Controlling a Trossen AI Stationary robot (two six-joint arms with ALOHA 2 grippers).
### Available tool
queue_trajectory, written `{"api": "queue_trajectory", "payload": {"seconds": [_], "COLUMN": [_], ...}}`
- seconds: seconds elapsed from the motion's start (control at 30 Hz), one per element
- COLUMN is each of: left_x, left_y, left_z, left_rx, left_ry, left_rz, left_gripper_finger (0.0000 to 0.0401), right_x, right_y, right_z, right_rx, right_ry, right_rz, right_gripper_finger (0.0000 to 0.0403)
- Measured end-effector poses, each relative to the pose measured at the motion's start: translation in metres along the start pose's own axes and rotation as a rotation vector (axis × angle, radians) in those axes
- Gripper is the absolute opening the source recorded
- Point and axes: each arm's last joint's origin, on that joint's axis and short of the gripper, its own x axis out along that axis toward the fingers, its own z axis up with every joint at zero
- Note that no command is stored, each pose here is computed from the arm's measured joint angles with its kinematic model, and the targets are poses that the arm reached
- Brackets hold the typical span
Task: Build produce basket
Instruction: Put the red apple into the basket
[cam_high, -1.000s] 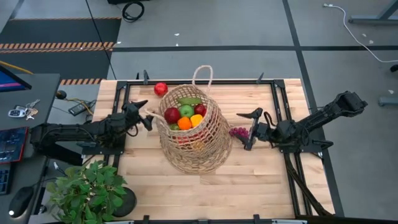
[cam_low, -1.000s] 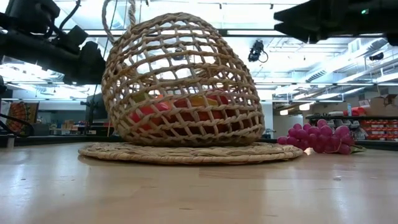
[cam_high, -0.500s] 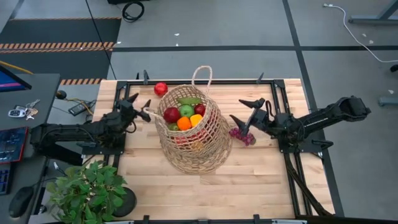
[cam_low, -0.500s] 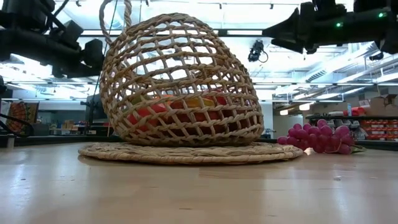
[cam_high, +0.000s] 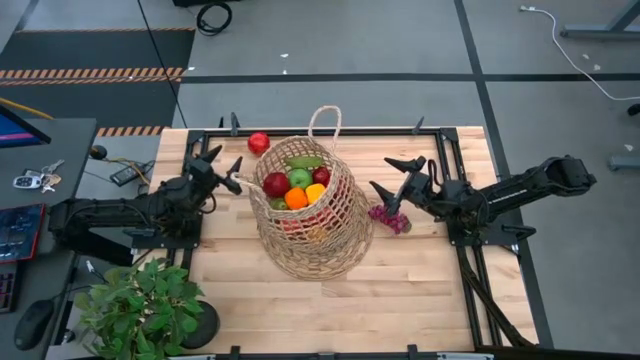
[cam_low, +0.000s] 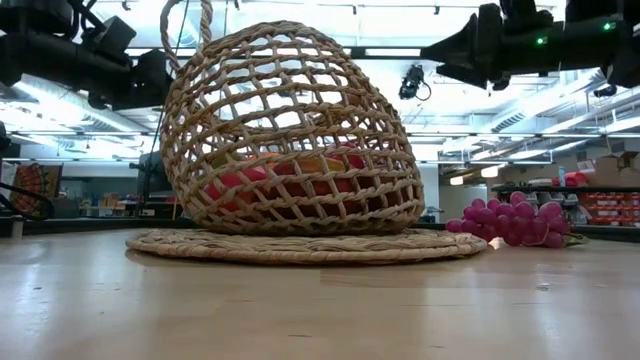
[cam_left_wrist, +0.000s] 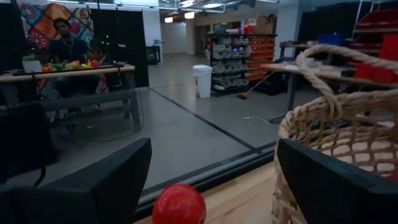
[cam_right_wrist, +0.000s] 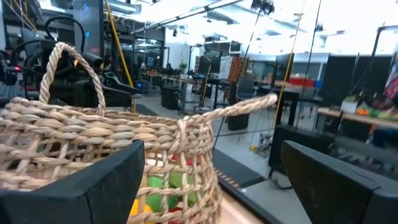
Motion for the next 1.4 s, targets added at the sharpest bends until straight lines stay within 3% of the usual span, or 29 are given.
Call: {"api": "queue_trajectory", "payload": {"seconds": [0.23, 0.47, 0.9, 1.13, 1.4], "left_x": [0.0, 0.012, 0.047, 0.083, 0.133], "left_y": [0.002, 0.015, 0.039, 0.042, 0.048], "left_z": [-0.008, -0.005, -0.016, -0.025, -0.025], "left_rx": [0.074, 0.172, -0.043, -0.037, -0.035], "left_ry": [0.058, 0.208, 0.356, 0.474, 0.64], "left_rz": [0.061, 0.038, -0.105, -0.107, -0.064], "left_gripper_finger": [0.0357, 0.0332, 0.0266, 0.0233, 0.0266], "right_x": [0.003, 0.006, 0.006, 0.006, 0.007], "right_y": [0.004, 0.008, 0.007, 0.007, 0.007], "right_z": [-0.009, -0.019, -0.014, -0.014, -0.014], "right_rx": [0.096, 0.215, 0.238, 0.235, 0.203], "right_ry": [0.049, 0.093, 0.043, 0.043, 0.043], "right_rz": [0.006, 0.006, 0.002, 0.002, -0.003], "right_gripper_finger": [0.038, 0.038, 0.038, 0.038, 0.038]}}
